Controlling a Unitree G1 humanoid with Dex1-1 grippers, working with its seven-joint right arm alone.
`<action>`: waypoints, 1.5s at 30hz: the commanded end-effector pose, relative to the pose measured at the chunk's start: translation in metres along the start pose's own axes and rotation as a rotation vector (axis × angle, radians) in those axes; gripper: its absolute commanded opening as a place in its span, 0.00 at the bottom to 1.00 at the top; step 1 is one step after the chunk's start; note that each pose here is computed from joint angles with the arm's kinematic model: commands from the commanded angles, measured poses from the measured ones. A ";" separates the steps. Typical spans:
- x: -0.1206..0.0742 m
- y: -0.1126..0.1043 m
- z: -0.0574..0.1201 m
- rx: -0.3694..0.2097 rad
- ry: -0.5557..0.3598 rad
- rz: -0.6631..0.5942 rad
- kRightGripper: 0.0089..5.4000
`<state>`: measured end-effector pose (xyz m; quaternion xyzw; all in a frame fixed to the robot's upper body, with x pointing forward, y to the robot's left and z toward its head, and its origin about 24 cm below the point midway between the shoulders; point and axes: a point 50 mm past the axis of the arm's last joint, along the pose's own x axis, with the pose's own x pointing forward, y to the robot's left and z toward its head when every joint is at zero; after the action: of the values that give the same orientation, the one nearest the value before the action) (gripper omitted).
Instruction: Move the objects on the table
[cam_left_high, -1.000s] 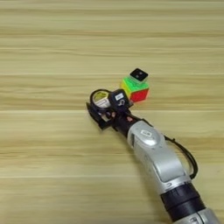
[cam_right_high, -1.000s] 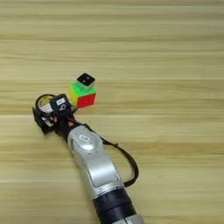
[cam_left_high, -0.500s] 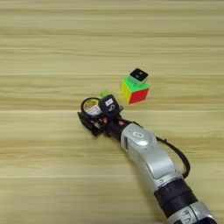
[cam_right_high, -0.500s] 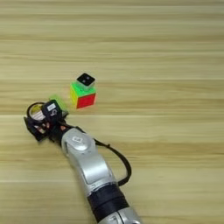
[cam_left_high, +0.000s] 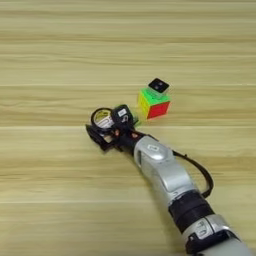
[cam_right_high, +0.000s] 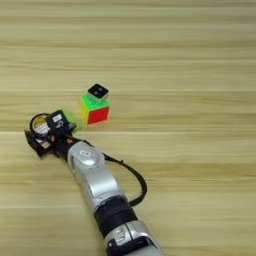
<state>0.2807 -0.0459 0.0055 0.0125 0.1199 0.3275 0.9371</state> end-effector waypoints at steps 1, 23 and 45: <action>0.007 -0.002 0.021 -0.029 -0.074 -0.004 0.98; 0.002 -0.005 0.033 -0.086 -0.155 -0.039 0.99; 0.000 -0.003 0.034 -0.089 -0.170 -0.022 0.75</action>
<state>0.2780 -0.0511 0.0080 -0.0011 0.0956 0.3190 0.9429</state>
